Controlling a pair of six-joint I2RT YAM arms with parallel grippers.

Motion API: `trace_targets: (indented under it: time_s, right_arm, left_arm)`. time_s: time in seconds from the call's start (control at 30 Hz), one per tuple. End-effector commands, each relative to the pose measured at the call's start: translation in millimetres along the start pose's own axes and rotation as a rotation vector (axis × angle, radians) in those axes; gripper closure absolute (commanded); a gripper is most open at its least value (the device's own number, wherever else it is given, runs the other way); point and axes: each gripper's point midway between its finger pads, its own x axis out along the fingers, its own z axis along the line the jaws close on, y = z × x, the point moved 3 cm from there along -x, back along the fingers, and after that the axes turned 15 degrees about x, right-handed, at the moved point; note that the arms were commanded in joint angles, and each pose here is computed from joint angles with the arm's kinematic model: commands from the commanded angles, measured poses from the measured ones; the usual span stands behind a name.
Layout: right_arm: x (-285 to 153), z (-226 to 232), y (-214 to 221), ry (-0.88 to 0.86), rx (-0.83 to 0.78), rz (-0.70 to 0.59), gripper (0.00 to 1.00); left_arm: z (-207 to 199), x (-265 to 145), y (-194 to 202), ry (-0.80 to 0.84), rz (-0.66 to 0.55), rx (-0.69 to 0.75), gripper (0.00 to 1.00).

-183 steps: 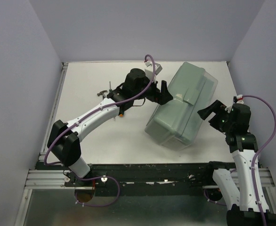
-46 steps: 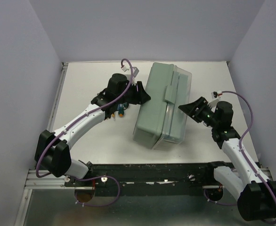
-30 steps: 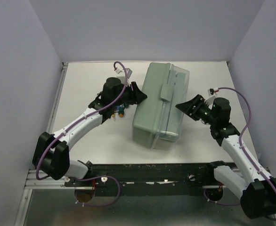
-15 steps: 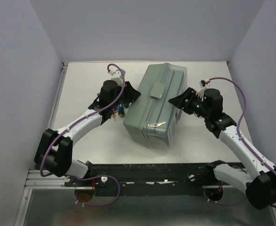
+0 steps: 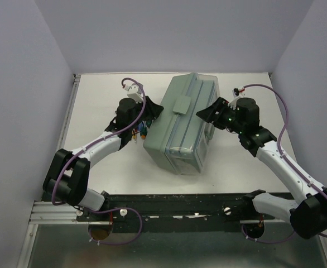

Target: Pack the tool kit

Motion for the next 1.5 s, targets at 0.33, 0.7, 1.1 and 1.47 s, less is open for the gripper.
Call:
trace_targets:
  time_s: [0.33, 0.7, 1.1, 1.47]
  right_arm:
    - [11, 94, 0, -0.286, -0.06, 0.032, 0.3]
    - [4, 92, -8, -0.225, -0.11, -0.028, 0.3]
    - [-57, 77, -47, -0.08, -0.271, -0.213, 0.22]
    - [-47, 20, -18, 0.031, -0.196, -0.012, 0.02]
  left_arm:
    - [24, -67, 203, -0.083, 0.765, -0.084, 0.66]
    - [18, -75, 187, -0.081, 0.738, -0.08, 0.65]
    - [4, -104, 100, -0.126, 0.558, -0.004, 0.53]
    - [-19, -140, 4, -0.067, 0.221, 0.091, 0.06]
